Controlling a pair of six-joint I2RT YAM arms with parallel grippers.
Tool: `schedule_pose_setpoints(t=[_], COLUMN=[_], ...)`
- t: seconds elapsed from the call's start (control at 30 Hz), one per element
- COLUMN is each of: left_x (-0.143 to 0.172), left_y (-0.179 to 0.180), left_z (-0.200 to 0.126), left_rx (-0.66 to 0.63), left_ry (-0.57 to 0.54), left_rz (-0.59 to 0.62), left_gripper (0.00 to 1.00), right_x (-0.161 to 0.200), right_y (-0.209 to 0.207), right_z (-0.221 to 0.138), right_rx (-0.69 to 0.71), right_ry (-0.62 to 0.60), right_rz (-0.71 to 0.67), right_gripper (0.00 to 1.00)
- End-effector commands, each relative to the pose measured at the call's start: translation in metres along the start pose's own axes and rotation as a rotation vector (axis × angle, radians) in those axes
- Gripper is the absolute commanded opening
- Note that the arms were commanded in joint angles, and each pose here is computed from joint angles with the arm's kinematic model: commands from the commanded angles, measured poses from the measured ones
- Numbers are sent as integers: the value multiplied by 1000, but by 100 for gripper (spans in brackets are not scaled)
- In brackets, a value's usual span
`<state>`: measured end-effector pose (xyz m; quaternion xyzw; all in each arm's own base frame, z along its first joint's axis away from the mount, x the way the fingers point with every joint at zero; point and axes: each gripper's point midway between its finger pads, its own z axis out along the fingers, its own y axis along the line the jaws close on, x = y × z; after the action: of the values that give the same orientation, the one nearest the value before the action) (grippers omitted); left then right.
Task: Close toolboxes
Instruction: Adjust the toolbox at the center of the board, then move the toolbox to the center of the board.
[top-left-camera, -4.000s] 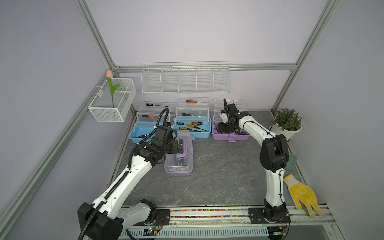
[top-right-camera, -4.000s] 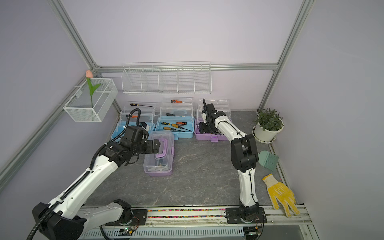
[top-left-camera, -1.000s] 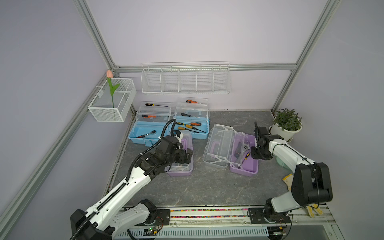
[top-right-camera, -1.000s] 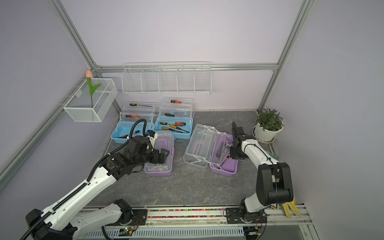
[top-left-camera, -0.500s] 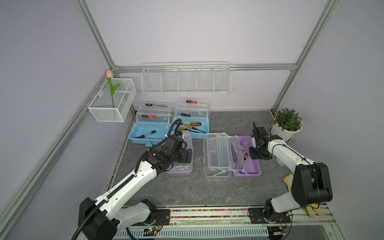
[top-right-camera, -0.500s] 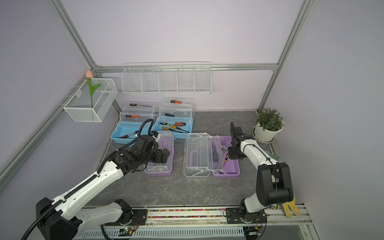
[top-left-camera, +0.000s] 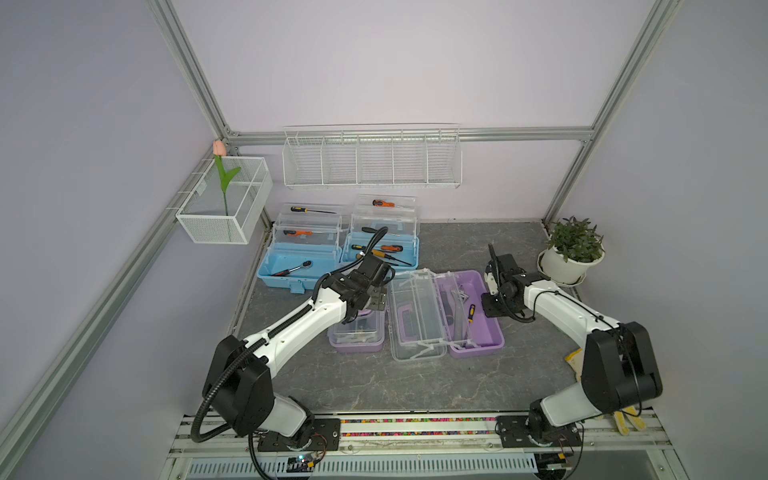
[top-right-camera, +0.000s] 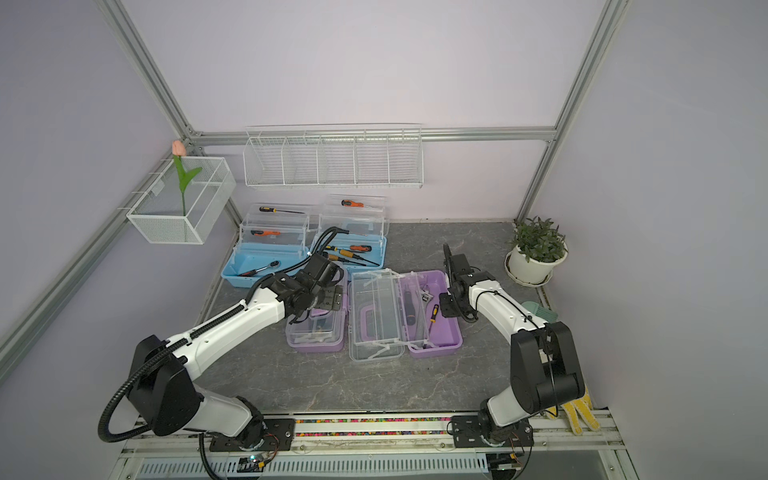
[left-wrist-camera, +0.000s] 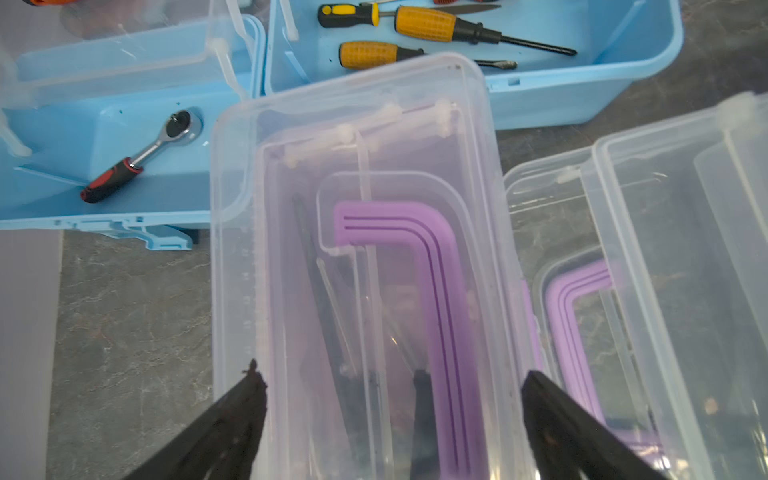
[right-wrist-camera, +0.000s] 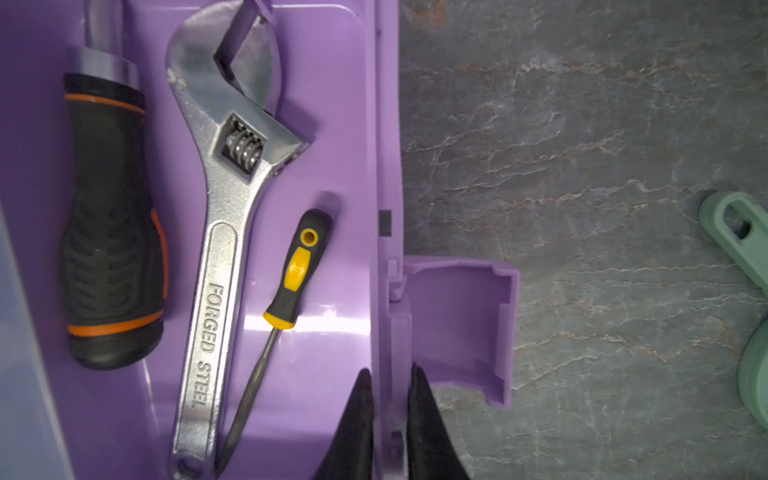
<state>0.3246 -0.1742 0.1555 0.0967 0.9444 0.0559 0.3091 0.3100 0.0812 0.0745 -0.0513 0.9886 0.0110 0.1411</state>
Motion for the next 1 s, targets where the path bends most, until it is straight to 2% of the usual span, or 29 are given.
schedule_pose_setpoints(t=[0.0, 0.33, 0.57, 0.77, 0.9, 0.97], left_x=[35, 73, 65, 47, 23, 13], left_y=[22, 69, 94, 92, 68, 50], left_z=[18, 24, 8, -7, -36, -53], left_rx=[-154, -280, -320, -263, -148, -75], left_ry=[136, 233, 226, 190, 92, 41], left_rz=[90, 67, 3, -42, -74, -86], left_gripper=[97, 97, 97, 96, 96, 92], right_x=[26, 34, 36, 34, 33, 32], right_y=[25, 30, 31, 32, 33, 33], right_z=[4, 5, 2, 1, 1, 1], right_rx=[-118, -143, -155, -164, -178, -180], right_ry=[84, 79, 79, 65, 64, 62], right_rz=[32, 37, 46, 46, 46, 48], right_gripper=[13, 13, 14, 13, 12, 12])
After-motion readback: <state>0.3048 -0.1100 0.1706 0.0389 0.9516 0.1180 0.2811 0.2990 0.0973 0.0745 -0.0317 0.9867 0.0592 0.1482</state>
